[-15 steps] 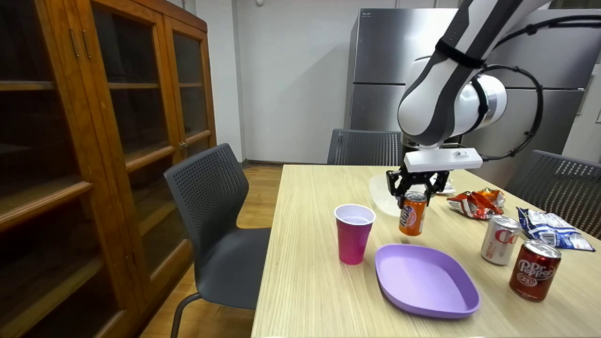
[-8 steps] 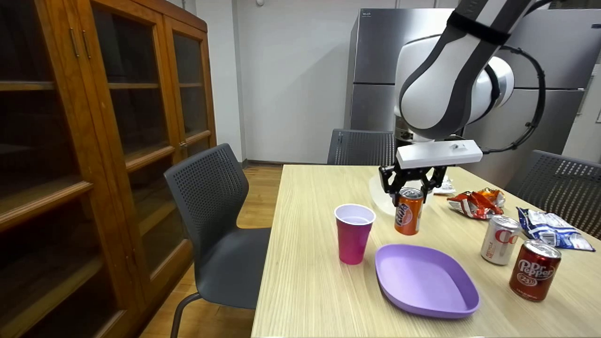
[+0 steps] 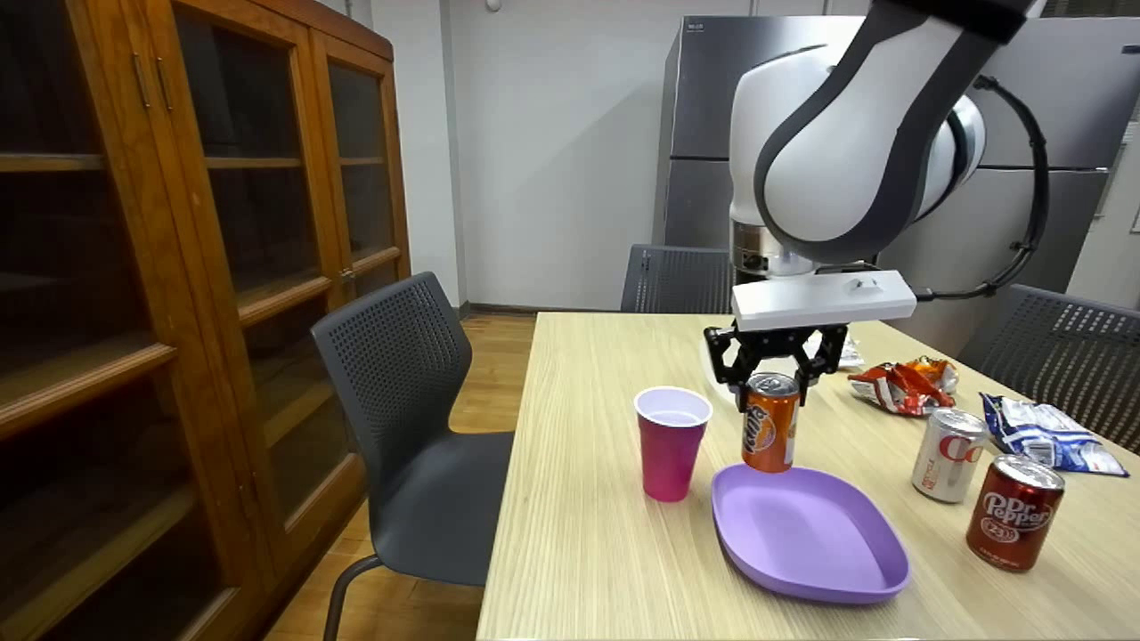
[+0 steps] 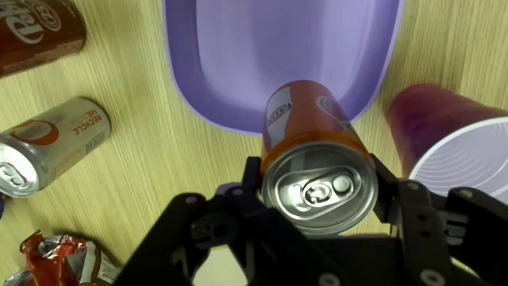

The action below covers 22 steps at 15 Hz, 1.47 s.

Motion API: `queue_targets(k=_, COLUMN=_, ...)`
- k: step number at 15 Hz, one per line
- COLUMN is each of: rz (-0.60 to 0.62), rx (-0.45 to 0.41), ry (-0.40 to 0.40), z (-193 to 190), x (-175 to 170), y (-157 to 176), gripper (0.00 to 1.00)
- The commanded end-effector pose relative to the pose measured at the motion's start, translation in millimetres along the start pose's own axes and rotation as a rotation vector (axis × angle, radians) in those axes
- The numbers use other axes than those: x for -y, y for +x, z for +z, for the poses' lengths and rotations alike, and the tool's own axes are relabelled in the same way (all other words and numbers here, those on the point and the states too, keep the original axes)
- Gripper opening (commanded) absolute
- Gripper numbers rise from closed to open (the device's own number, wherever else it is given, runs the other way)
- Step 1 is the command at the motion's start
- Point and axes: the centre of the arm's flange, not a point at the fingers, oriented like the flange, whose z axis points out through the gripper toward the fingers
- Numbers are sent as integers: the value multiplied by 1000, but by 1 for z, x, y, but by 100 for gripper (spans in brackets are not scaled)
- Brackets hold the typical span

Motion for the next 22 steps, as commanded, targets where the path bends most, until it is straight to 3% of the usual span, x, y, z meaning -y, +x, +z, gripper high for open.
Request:
queue_targets(k=1, rz=41, rx=23, ry=-14, z=-15, x=5, y=-24, gripper=39)
queue_targets(k=22, rz=72, rx=121, ry=-4, z=22, x=22, y=-41, gripper=39)
